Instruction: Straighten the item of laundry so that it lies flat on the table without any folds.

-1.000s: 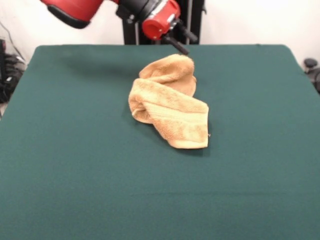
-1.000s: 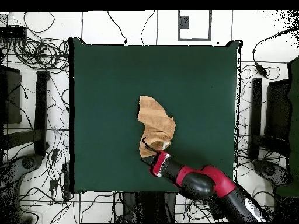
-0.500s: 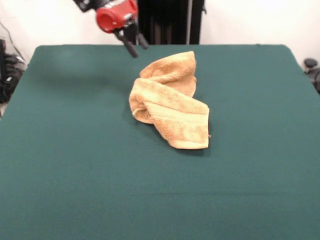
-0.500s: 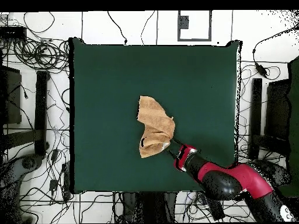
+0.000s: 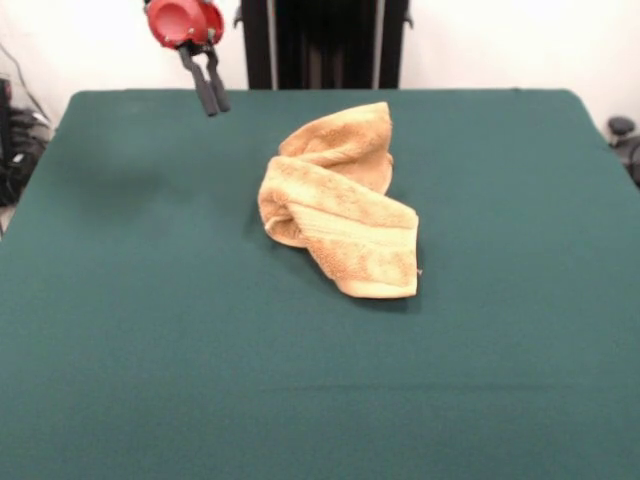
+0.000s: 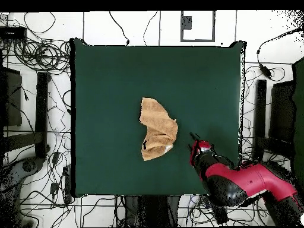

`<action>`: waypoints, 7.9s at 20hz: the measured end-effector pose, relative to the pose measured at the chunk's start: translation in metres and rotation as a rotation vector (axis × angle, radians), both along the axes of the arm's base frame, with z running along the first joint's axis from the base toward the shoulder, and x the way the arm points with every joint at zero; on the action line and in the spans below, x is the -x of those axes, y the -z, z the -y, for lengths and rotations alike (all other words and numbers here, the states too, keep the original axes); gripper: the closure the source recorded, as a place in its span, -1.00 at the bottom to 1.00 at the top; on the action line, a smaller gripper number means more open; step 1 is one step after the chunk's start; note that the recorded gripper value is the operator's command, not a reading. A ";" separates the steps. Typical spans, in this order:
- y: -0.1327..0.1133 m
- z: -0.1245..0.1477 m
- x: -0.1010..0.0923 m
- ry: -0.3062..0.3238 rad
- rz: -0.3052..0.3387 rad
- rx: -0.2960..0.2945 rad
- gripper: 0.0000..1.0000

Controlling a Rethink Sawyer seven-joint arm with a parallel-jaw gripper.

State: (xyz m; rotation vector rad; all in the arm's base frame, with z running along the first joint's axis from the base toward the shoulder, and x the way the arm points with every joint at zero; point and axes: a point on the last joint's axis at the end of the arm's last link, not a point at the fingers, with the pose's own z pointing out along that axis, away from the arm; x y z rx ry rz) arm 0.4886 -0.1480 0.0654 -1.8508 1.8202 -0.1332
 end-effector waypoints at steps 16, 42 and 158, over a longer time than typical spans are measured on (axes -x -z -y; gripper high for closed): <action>0.010 0.000 -0.003 -0.084 0.191 0.079 -1.00; 0.041 -0.076 0.049 0.224 0.177 0.136 -1.00; 0.000 -0.182 0.145 0.565 0.167 -0.171 -1.00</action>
